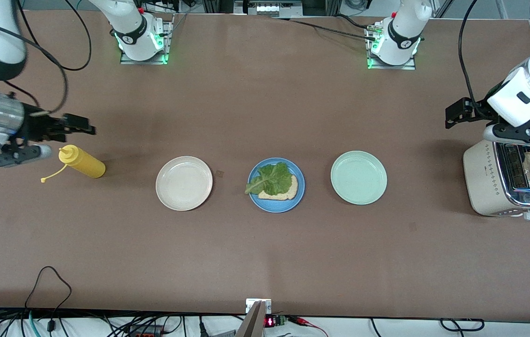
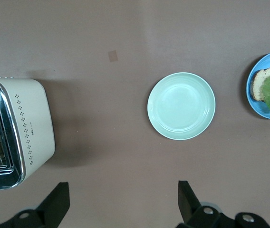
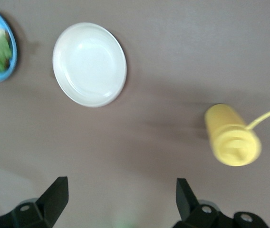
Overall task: Make sandwich in blue plate with both arms
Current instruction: 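Withdraw the right gripper from the blue plate, then reach the right gripper to the yellow mustard bottle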
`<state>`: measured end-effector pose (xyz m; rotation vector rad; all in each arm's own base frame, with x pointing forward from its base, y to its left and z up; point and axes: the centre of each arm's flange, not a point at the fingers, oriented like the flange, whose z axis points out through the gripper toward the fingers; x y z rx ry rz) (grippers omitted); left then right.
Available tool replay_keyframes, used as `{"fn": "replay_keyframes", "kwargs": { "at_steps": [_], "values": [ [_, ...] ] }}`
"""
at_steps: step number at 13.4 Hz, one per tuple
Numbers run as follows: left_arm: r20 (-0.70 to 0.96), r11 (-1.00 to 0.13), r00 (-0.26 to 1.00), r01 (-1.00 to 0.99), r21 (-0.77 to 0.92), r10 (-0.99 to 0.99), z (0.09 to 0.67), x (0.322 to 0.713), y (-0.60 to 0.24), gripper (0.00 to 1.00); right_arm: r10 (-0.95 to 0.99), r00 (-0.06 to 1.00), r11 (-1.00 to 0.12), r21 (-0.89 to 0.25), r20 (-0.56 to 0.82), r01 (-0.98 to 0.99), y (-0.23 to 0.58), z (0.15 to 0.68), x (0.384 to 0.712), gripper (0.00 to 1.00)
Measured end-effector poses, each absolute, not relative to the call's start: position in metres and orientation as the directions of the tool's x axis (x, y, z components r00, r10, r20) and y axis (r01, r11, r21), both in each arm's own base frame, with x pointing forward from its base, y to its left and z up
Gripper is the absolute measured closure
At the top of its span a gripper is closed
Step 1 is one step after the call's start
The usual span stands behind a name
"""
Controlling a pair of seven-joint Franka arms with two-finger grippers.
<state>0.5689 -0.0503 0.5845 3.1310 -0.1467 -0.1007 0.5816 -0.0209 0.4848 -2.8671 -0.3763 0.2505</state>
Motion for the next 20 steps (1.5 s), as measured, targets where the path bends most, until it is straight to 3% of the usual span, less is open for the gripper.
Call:
{"fn": "replay_keyframes", "kwargs": {
  "at_steps": [4, 9, 14, 20],
  "values": [
    [-0.063, -0.996, 0.994, -0.090, 0.008, -0.091, 0.589, 0.568, -0.049, 0.00, 0.580, 0.814, -0.782, -0.270, 0.018, 0.563, -0.120, 0.461, 0.575, 0.00],
    [-0.050, -0.996, 0.995, -0.089, 0.008, -0.089, 0.595, 0.569, -0.048, 0.00, 0.818, 0.509, -0.456, -0.238, 0.269, 0.858, -0.193, 0.407, 0.576, 0.00],
    [-0.031, -0.996, 0.996, -0.089, 0.008, -0.089, 0.604, 0.570, -0.048, 0.00, 0.788, 0.210, -0.180, -0.109, 0.579, 0.978, -0.245, 0.328, 0.567, 0.00],
    [-0.031, -0.996, 0.996, -0.089, 0.008, -0.089, 0.604, 0.570, -0.048, 0.00, 0.635, 0.101, -0.095, -0.052, 0.766, 0.994, -0.280, 0.232, 0.537, 0.00]
  ]
}}
